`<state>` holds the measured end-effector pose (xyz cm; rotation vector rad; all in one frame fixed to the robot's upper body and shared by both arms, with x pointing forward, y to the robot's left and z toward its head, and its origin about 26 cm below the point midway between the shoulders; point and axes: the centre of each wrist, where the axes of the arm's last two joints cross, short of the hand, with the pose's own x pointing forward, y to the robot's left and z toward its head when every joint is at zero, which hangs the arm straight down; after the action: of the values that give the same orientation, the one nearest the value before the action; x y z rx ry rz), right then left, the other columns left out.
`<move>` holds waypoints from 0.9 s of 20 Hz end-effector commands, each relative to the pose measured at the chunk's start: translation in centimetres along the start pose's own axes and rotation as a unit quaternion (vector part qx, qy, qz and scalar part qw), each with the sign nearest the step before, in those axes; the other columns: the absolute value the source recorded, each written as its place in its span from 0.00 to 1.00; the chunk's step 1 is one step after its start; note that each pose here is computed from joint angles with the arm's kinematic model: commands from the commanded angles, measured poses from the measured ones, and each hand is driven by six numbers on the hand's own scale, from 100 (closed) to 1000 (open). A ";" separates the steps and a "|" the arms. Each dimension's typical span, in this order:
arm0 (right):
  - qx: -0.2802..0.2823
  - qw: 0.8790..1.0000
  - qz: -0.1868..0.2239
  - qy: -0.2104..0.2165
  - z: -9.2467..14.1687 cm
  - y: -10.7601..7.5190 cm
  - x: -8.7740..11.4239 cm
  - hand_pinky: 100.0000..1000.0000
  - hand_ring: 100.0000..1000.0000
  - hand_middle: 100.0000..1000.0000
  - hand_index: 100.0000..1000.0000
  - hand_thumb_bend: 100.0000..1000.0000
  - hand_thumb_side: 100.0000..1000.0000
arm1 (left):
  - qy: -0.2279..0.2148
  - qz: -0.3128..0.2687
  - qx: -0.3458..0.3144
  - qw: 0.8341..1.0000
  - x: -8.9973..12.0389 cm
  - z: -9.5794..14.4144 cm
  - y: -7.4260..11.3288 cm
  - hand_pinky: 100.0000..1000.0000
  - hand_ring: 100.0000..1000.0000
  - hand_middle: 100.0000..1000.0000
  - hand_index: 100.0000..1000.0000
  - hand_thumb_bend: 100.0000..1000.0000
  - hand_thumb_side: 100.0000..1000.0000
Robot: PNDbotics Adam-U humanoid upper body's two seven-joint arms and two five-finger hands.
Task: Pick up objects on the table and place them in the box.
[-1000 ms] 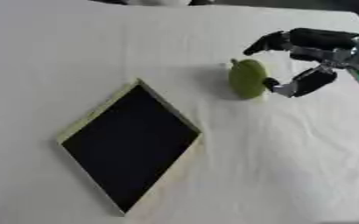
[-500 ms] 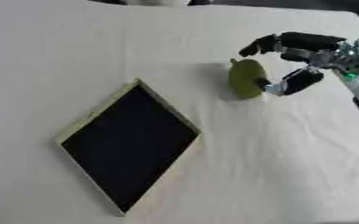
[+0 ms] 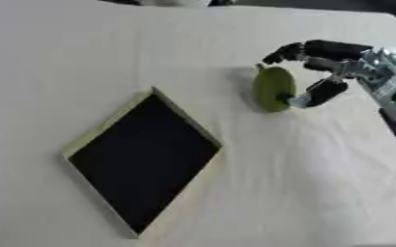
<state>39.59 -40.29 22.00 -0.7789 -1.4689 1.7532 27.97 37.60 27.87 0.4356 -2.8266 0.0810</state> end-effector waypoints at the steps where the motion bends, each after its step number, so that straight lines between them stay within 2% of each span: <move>1: 0.009 1.000 0.019 0.017 0.4 -0.4 -0.7 0.84 0.86 0.83 0.95 0.19 0.21 | -0.017 -0.002 -0.007 1.000 0.7 -0.8 0.1 0.44 0.57 0.58 0.62 0.00 0.40; 4: 0.013 0.999 0.019 0.024 0.3 0.1 -1.0 0.84 0.85 0.81 0.92 0.17 0.21 | -0.018 -0.002 -0.005 1.000 0.7 -0.8 0.1 0.44 0.57 0.58 0.62 0.00 0.41; 7: 0.008 1.000 0.012 0.025 0.2 0.6 -1.1 0.83 0.83 0.75 0.88 0.13 0.17 | -0.018 -0.002 -0.006 1.000 0.7 -0.9 0.1 0.44 0.57 0.58 0.62 0.00 0.40; 10: -0.022 1.000 -0.004 0.010 0.2 0.6 -0.8 0.81 0.80 0.70 0.78 0.00 0.00 | -0.018 -0.001 -0.005 1.000 0.8 -0.9 0.1 0.44 0.57 0.58 0.62 0.00 0.41; 15: -0.051 0.998 -0.023 -0.006 0.5 0.1 -0.3 0.80 0.79 0.69 0.77 0.00 0.00 | -0.018 -0.002 -0.005 1.000 0.8 -0.9 0.1 0.44 0.57 0.58 0.62 0.00 0.41; 16: -0.052 0.998 -0.024 -0.006 0.5 0.0 -0.2 0.74 0.72 0.59 0.69 0.00 0.00 | -0.018 -0.002 -0.005 1.000 0.8 -0.9 0.1 0.44 0.57 0.58 0.62 0.00 0.41; 18: -0.084 0.996 -0.026 -0.022 0.4 -0.8 0.3 0.71 0.67 0.56 0.66 0.00 0.00 | -0.018 -0.004 -0.004 1.000 0.8 -0.9 0.2 0.44 0.57 0.58 0.62 0.00 0.41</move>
<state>39.49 -40.01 21.15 -0.7466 -1.6245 1.6437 27.98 37.59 27.90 0.4353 -2.8263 0.0847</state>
